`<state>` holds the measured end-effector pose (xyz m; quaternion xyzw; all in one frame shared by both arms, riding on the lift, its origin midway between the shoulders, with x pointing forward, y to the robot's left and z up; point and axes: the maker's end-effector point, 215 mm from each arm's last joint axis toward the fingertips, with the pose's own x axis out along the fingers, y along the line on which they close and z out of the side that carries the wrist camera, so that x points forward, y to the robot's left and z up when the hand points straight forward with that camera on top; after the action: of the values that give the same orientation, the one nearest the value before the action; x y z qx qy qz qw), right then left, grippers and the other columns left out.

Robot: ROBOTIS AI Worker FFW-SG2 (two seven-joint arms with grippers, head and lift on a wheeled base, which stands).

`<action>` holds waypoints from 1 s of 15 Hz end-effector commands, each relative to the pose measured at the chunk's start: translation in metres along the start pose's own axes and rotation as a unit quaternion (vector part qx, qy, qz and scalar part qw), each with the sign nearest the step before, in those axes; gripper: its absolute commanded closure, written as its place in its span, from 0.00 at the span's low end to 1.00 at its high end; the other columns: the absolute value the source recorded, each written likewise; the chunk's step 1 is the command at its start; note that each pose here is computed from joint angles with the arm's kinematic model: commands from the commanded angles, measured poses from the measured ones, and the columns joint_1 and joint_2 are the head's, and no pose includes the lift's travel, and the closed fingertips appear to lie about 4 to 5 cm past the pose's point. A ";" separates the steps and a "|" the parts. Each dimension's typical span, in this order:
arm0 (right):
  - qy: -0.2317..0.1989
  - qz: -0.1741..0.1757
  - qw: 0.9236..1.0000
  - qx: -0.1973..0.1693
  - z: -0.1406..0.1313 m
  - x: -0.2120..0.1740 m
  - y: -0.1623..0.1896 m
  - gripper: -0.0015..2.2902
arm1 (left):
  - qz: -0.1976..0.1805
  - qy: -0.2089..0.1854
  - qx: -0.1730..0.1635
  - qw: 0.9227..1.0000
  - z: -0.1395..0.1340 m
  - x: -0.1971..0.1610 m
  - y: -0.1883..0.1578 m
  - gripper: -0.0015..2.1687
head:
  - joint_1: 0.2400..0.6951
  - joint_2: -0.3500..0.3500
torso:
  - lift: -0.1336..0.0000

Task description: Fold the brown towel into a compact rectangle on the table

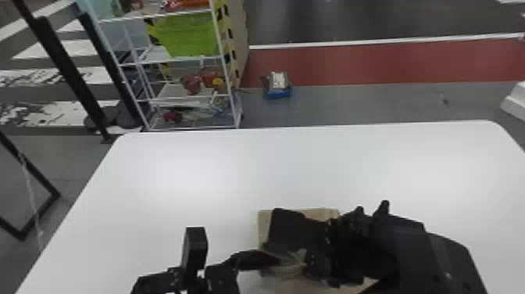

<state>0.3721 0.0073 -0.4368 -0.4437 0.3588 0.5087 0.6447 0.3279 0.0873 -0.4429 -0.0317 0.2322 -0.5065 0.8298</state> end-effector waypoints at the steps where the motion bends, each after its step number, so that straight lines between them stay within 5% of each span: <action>1: -0.008 0.003 1.000 0.003 0.002 -0.003 -0.004 0.53 | -0.001 -0.002 -0.001 1.000 0.001 0.001 -0.001 0.04 | 1.00 0.72 | 0.08; 15: -0.042 -0.004 0.999 0.030 0.003 -0.023 -0.033 0.53 | 0.009 -0.005 0.004 1.000 0.006 -0.008 0.001 0.04 | 1.00 0.71 | 0.08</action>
<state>0.4025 -0.0021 -0.4045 -0.4018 0.3421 0.5114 0.6782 0.3284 0.0949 -0.4363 -0.0276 0.2273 -0.5001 0.8351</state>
